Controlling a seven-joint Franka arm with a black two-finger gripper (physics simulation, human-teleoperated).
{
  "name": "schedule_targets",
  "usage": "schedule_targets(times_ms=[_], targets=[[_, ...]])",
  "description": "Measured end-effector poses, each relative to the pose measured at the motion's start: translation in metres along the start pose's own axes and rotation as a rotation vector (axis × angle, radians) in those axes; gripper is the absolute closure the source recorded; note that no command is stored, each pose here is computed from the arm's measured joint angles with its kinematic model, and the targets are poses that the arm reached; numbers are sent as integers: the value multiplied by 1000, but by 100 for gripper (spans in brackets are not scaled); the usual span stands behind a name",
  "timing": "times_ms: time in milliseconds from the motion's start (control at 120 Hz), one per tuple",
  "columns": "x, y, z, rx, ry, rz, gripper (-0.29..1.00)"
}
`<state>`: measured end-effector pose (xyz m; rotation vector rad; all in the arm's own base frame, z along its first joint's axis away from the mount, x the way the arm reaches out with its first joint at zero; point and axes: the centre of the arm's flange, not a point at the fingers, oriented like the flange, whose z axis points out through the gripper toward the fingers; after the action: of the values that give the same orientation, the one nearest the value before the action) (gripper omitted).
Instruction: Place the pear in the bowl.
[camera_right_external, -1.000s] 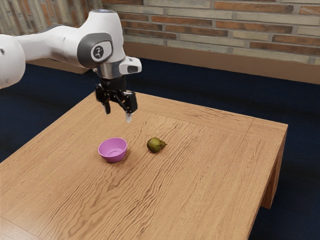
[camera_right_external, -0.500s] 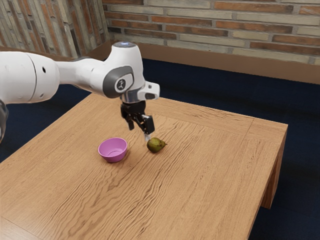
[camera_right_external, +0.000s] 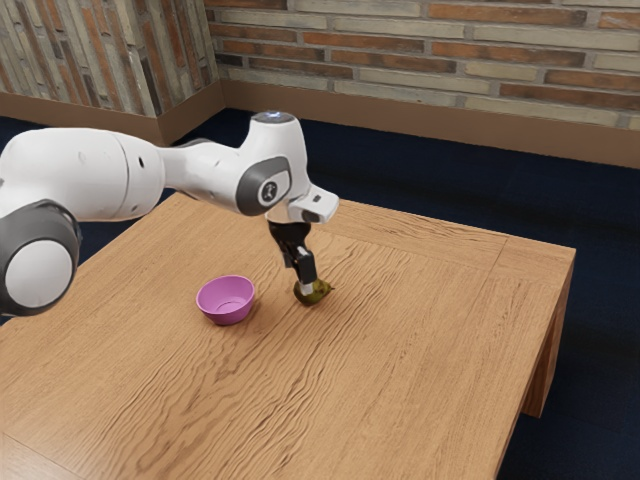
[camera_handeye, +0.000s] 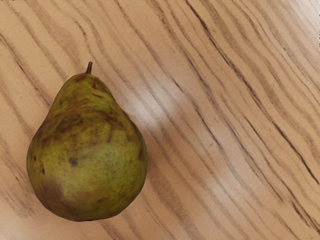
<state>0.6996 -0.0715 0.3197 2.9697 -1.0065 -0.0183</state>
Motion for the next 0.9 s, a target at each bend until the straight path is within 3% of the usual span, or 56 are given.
schedule_targets(times_ms=[900], targets=[[21, -27, 24, 3, 31, -102, 0]])
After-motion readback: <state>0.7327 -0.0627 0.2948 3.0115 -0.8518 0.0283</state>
